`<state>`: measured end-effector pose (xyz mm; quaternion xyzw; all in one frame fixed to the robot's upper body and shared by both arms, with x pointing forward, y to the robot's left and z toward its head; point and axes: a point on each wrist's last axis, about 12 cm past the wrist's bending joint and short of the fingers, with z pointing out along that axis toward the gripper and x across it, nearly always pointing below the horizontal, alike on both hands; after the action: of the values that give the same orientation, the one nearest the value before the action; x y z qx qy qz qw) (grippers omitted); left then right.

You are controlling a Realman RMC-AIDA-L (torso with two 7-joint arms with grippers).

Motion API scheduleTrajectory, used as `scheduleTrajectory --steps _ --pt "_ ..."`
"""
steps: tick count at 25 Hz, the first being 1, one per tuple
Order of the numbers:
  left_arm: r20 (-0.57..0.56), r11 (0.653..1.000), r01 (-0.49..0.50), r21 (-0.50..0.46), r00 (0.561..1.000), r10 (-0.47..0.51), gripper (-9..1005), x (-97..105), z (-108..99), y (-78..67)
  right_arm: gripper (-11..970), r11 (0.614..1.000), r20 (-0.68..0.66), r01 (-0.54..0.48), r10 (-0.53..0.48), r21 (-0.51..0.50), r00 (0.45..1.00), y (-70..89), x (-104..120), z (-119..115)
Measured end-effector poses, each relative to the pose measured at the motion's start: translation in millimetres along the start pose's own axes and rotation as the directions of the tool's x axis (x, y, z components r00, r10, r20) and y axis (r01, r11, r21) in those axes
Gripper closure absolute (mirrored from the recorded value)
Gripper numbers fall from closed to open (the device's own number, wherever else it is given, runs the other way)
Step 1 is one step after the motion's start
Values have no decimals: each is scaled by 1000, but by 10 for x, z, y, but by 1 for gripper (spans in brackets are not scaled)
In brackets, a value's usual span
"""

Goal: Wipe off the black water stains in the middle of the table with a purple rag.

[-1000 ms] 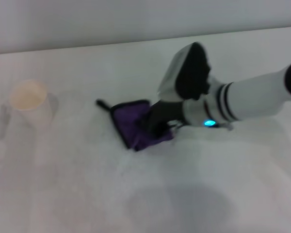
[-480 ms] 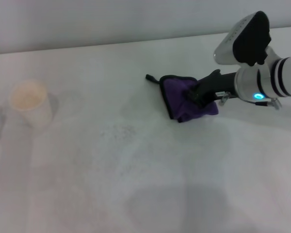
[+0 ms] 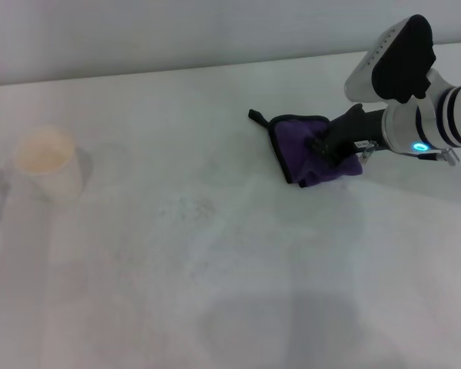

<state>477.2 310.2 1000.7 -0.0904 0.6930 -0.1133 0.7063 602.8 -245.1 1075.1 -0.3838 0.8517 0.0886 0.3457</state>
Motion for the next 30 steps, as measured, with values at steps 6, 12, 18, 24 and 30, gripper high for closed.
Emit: scheduleTrajectory --steps 6,12,18,24,30 --pt "0 1000 3 2 1000 -3 119 4 5 -13 771 1000 6 7 -7 10 1000 -6 -11 1" --pt "2 1000 2 1 1000 -2 119 -1 14 -11 720 998 53 16 -19 57 998 -39 -43 -81" --pt "4 1000 4 -11 1000 -4 119 -3 1 7 593 993 168 -38 18 116 986 -105 -144 -243" --pt "10 1000 8 -16 1000 -8 119 -12 16 9 384 940 399 -327 265 94 878 -385 -158 -460" --pt "12 1000 9 -15 1000 -9 119 -14 25 2 175 747 655 -618 598 -246 462 -650 276 -738"
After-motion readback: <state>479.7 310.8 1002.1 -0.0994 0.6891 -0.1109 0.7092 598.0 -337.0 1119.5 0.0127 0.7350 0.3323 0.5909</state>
